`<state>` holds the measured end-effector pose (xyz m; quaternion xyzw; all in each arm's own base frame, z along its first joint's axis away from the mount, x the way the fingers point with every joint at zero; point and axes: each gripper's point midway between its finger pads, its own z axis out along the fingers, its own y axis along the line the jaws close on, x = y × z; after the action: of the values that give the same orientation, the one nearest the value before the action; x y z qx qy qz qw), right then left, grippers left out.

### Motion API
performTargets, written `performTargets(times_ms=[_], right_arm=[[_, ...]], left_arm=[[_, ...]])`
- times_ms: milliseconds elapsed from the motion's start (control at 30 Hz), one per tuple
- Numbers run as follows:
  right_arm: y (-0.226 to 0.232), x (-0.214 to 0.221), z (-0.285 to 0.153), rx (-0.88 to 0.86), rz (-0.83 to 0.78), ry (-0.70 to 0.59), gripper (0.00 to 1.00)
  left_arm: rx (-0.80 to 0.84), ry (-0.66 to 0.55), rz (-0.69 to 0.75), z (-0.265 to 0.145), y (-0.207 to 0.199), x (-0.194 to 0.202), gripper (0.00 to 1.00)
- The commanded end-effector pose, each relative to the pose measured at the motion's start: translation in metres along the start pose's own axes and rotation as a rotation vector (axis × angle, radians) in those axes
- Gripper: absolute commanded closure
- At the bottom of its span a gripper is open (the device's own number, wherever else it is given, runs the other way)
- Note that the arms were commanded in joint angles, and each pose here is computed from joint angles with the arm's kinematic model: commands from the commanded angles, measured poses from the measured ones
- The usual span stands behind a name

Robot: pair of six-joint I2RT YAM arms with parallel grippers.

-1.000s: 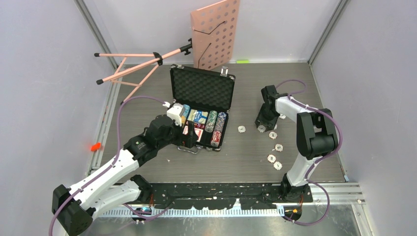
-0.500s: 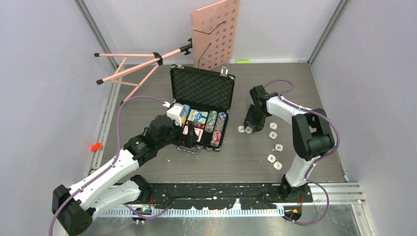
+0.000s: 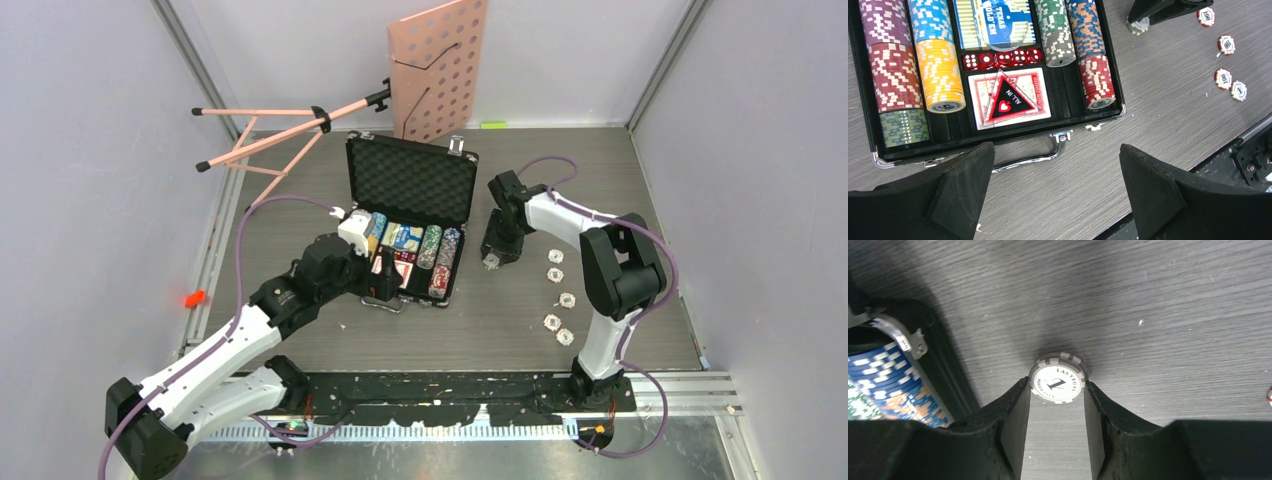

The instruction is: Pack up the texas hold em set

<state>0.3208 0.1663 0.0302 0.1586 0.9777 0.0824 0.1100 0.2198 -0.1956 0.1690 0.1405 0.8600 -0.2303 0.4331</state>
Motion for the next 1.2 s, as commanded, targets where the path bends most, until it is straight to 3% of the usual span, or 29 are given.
performTargets(times_ms=[0,100,233,533,1000,1167], right_arm=[[-0.001,-0.008,0.003,0.067,-0.026,-0.051,0.55],[-0.009,-0.01,0.007,0.128,-0.046,-0.073,0.53],[-0.013,-0.01,0.008,0.154,-0.065,-0.086,0.44],[-0.016,-0.007,0.015,0.178,-0.081,-0.078,0.39],[-0.019,0.03,0.03,0.18,-0.094,-0.008,0.49],[-0.021,0.034,0.008,0.155,-0.088,-0.022,0.54]], left_arm=[[0.017,-0.021,0.001,-0.001,-0.003,-0.006,0.0],[0.019,-0.021,0.001,0.0,-0.003,-0.006,0.0],[0.018,-0.024,0.001,0.0,-0.003,-0.006,0.0],[0.017,-0.025,-0.002,-0.001,-0.003,-0.006,0.0],[0.007,-0.009,0.008,-0.001,-0.001,-0.004,0.0],[0.02,-0.002,-0.028,0.003,-0.005,-0.002,0.0]])
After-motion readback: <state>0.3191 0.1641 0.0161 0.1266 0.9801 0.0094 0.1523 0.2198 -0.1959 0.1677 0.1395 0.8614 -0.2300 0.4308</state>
